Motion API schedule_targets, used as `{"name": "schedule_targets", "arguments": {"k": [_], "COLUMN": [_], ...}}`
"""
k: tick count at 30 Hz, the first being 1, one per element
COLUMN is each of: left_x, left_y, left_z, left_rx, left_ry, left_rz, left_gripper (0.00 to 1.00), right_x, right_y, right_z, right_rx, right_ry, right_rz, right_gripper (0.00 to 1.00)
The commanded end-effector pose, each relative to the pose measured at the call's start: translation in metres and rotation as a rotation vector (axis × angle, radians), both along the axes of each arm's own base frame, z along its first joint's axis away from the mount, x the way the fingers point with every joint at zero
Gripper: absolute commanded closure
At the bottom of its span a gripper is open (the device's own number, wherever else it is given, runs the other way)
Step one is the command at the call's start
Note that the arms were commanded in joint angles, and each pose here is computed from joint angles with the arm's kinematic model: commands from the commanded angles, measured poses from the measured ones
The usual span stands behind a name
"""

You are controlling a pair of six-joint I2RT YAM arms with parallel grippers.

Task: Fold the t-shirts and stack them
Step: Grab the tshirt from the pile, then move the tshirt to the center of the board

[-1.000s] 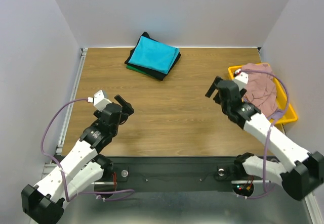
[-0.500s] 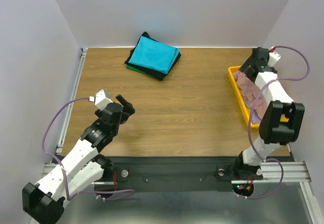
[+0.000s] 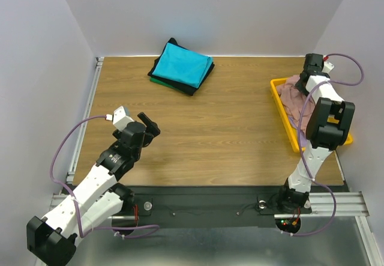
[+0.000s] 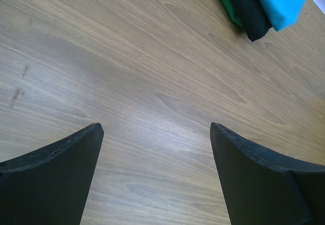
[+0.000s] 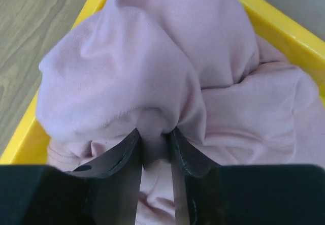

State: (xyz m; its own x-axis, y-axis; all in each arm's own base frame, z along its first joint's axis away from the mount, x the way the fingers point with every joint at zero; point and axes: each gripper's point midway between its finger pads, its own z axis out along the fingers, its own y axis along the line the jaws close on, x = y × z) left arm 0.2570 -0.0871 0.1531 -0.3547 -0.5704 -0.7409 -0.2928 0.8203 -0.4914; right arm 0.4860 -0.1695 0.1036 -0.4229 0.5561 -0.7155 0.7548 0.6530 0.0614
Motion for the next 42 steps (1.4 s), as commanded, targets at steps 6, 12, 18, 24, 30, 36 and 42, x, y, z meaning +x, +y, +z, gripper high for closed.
{"name": "schedule_targets", "arguments": {"k": [6,12,18,24,30,36,42], "left_x": [0.003,0.003,0.002,0.001,0.0,-0.002,-0.003], "left_y": [0.003,0.003,0.002,-0.001,-0.001,0.004,0.002], "left_z": [0.002,0.003,0.004,0.004,0.008,0.013,0.024], "left_rx": [0.012,0.007,0.001,-0.007,-0.02,-0.031,-0.055], "left_ry": [-0.019,-0.022,-0.023,-0.025,-0.038,-0.055,-0.08], "left_rz": [0.019,0.018,0.014,0.001,-0.007,0.02,0.01], "left_gripper": [0.02,0.02,0.02,0.02,0.02,0.02,0.02], "right_x": [0.004,-0.006,-0.039,-0.072,-0.088,-0.119,-0.134], "right_y": [-0.018,-0.016,0.0,0.054,0.14,0.26,0.377], "right_z": [0.043,0.1,0.226,0.367,0.443,0.471,0.461], "right_rx": [-0.066,-0.11,-0.175,-0.146,0.026,0.156,0.32], "right_ry": [-0.079,-0.17,-0.413,-0.745,-0.922,-0.976,-0.942], "right_rz": [-0.026,0.004,0.05,0.264,0.675,1.076,1.39], "right_gripper": [1.0,1.0,1.0,1.0,0.99,1.0,1.0]}}
